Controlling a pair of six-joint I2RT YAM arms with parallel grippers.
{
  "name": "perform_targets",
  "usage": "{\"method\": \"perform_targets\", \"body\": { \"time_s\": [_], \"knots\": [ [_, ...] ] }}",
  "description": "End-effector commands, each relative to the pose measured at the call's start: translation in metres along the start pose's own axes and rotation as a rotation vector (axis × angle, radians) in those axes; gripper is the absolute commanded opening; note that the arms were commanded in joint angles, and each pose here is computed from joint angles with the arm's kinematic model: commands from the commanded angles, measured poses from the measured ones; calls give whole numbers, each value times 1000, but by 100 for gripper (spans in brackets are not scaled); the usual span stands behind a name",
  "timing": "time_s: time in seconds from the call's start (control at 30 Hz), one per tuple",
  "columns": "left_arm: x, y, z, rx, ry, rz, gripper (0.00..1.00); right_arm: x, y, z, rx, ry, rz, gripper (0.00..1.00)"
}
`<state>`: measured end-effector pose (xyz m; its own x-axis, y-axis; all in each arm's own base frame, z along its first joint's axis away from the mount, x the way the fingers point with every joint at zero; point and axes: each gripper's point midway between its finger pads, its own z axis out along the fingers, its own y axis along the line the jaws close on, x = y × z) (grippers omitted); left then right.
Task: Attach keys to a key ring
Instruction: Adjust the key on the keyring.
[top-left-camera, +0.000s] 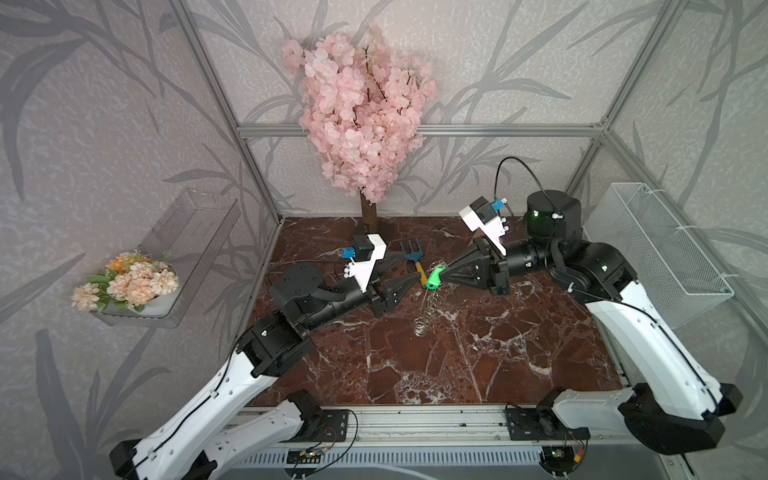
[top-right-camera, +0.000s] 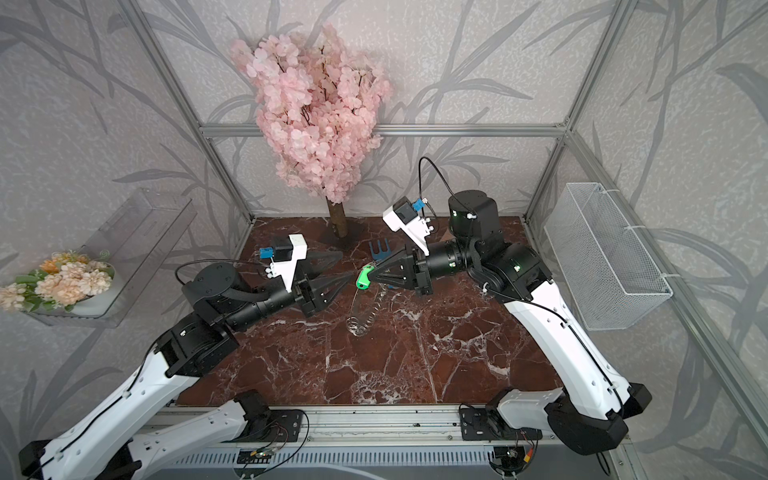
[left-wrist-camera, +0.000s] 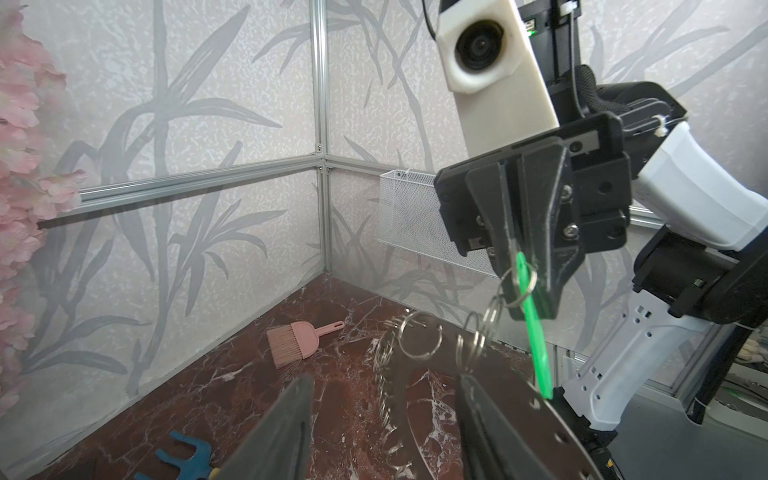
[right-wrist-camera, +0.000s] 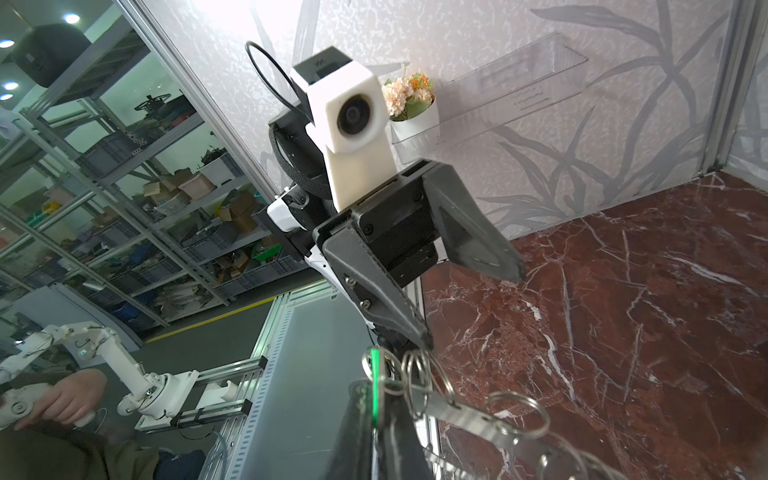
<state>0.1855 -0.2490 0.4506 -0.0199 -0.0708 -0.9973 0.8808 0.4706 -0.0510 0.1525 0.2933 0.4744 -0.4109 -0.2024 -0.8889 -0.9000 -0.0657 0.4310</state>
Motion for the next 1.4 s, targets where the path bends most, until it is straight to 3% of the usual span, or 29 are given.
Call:
{"method": "perform_targets", "body": {
  "time_s": [0.0, 0.3, 0.43, 0.67, 0.93, 1.07, 1.37],
  "knots": [
    [-7, -15, -3, 89, -21, -5, 57, -16, 15, -5, -106, -40, -46, 0],
    [-21, -16, -19, 92, -83, 19, 56, -34, 12, -15, -255, -66, 43, 0],
    [-27, -8, -17, 46, -108, 47, 57, -35, 13, -15, -259, -66, 56, 0],
    [-32, -13, -2, 107, -112, 87, 52, -37, 20, -18, -284, -66, 78, 0],
    [-49, -5, -5, 50, -203, 164, 37, -34, 22, -19, -297, -68, 112, 0],
    [-57, -14, -6, 95, -213, 178, 33, -32, 23, -19, -292, -72, 118, 0],
    [-52, -20, 0, 144, -181, 156, 36, -32, 23, -19, -290, -75, 120, 0]
  ]
}}
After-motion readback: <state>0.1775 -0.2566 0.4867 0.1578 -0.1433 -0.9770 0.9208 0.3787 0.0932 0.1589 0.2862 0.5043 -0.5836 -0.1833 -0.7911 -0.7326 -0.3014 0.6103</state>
